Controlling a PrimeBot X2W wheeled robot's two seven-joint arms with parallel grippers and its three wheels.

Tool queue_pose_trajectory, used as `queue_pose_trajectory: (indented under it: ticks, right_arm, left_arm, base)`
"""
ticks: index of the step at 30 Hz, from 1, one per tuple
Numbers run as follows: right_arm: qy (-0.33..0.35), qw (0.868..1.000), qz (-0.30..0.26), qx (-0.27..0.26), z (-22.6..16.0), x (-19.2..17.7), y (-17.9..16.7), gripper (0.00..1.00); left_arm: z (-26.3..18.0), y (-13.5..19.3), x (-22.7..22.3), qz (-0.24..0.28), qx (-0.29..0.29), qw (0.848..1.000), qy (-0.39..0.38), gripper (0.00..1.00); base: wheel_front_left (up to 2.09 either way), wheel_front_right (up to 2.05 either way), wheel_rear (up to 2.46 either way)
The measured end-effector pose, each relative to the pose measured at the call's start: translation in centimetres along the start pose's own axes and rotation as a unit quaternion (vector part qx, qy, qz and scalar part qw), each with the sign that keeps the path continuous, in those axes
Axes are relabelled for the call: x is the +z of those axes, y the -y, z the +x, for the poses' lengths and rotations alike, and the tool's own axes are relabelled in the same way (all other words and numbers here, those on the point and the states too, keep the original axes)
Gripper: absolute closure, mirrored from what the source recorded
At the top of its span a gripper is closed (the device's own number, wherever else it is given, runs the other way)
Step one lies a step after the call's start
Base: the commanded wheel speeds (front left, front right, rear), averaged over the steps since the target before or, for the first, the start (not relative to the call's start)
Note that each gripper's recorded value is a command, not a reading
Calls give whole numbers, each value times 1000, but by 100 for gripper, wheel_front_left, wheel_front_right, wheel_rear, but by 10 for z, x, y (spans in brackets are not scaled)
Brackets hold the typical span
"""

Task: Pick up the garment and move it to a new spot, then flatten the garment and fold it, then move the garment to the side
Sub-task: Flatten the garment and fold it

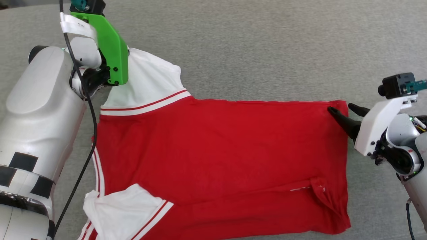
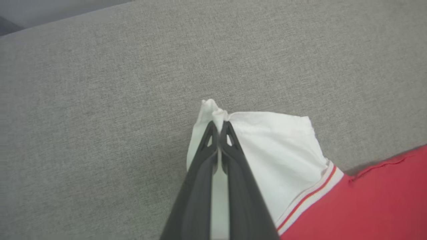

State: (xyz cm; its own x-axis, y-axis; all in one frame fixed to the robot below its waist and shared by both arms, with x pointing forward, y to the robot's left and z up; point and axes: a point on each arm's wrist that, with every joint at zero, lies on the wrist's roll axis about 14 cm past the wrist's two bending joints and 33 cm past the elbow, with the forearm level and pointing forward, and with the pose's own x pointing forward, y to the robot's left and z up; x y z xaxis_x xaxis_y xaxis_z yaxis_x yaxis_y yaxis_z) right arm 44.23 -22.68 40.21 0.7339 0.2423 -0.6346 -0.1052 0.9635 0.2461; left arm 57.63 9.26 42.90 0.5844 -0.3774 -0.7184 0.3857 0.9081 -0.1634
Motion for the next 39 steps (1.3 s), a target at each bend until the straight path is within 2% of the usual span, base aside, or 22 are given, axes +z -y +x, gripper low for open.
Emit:
queue_pose_trajectory:
  ticks: [6,10,12,18,28,34,39]
  right_arm:
    - [-74,997,-24,8,23,-12,-6,0]
    - [-140,990,-27,10,30,-30,-6,0]
    - [-164,986,-26,14,31,-34,-8,100]
    - [-164,986,-32,19,30,-29,-12,100]
    - [-26,999,-33,26,12,31,-21,100]
    - [-3,1000,-26,16,-12,17,-19,100]
    - [-6,1000,-10,23,-31,-10,-29,100]
  left_arm:
    - [-11,-6,1,2,4,1000,16,100]
    - [-13,-9,-6,-2,5,1000,18,100]
    - [-14,-12,-12,-6,7,1000,15,100]
    - [-19,-14,-13,-14,8,999,29,100]
    - [-55,-21,-5,-81,3,989,122,100]
    - [-83,-19,-35,-119,0,981,154,100]
    - [-112,-19,-69,-162,9,969,186,100]
  base:
    - [0,0,0]
    - [0,0,0]
    - [0,0,0]
    - [0,0,0]
    - [0,0,0]
    - [0,0,0]
    - [0,0,0]
